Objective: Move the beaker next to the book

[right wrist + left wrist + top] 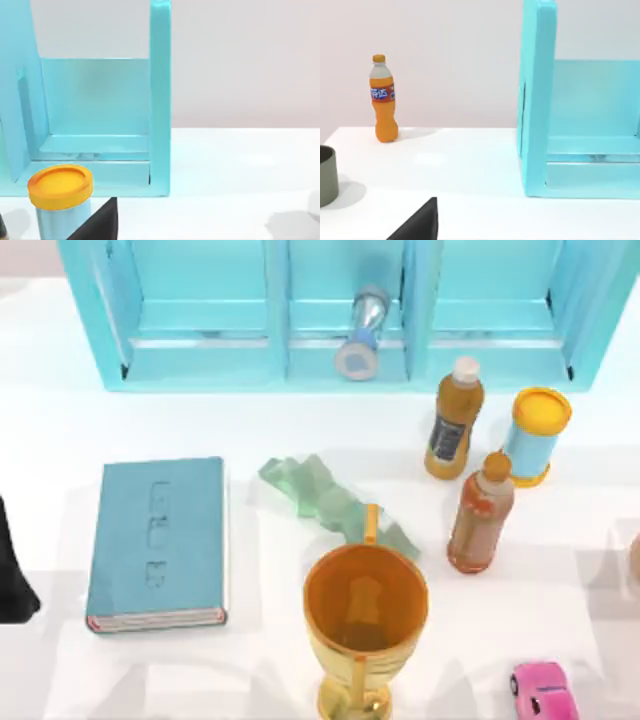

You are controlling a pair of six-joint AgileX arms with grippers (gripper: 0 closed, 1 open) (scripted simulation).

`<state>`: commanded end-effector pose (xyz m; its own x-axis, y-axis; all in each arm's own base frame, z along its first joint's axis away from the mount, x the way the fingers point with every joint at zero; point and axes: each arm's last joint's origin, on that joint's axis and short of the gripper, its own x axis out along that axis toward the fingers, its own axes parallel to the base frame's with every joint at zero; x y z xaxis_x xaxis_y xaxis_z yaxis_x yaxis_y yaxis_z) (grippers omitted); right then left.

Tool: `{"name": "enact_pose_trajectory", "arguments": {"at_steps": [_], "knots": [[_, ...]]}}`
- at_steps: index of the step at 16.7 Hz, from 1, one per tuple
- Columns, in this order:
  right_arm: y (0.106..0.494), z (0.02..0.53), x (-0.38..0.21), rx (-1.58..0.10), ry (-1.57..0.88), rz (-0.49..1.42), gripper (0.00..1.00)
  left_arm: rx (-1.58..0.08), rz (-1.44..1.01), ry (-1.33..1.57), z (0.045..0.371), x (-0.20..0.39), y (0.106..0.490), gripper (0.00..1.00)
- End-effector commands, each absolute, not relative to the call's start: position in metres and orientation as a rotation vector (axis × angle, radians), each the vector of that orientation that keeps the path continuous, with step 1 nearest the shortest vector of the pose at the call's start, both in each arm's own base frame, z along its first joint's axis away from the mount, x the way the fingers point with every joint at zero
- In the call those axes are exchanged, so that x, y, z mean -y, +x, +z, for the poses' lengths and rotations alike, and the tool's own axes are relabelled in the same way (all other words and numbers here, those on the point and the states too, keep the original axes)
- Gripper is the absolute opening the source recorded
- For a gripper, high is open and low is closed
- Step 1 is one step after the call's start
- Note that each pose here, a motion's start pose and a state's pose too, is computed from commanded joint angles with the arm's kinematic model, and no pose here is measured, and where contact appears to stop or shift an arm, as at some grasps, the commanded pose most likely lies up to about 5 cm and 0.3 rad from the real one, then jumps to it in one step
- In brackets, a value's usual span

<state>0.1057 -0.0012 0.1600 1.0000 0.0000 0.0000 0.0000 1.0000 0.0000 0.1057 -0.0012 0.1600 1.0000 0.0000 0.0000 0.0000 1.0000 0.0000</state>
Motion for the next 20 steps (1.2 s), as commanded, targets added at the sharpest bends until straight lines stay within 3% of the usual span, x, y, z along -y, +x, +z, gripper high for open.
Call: {"name": "enact_pose_trajectory", "arguments": {"at_steps": [6,12,17,20], "knots": [[0.106,0.16,0.001,0.0,0.0,0.0,1.0,-0.063,0.031,0.08,0.179,0.0,0.106,1.0],[0.106,0.16,0.001,0.0,0.0,0.0,1.0,-0.313,0.105,0.426,0.273,-0.007,0.13,1.0],[0.106,0.16,0.001,0.0,0.0,0.0,1.0,-0.602,0.101,0.812,0.375,-0.017,0.207,1.0],[0.106,0.16,0.001,0.0,0.0,0.0,1.0,-0.813,0.036,1.042,0.403,-0.025,0.278,1.0]]}}
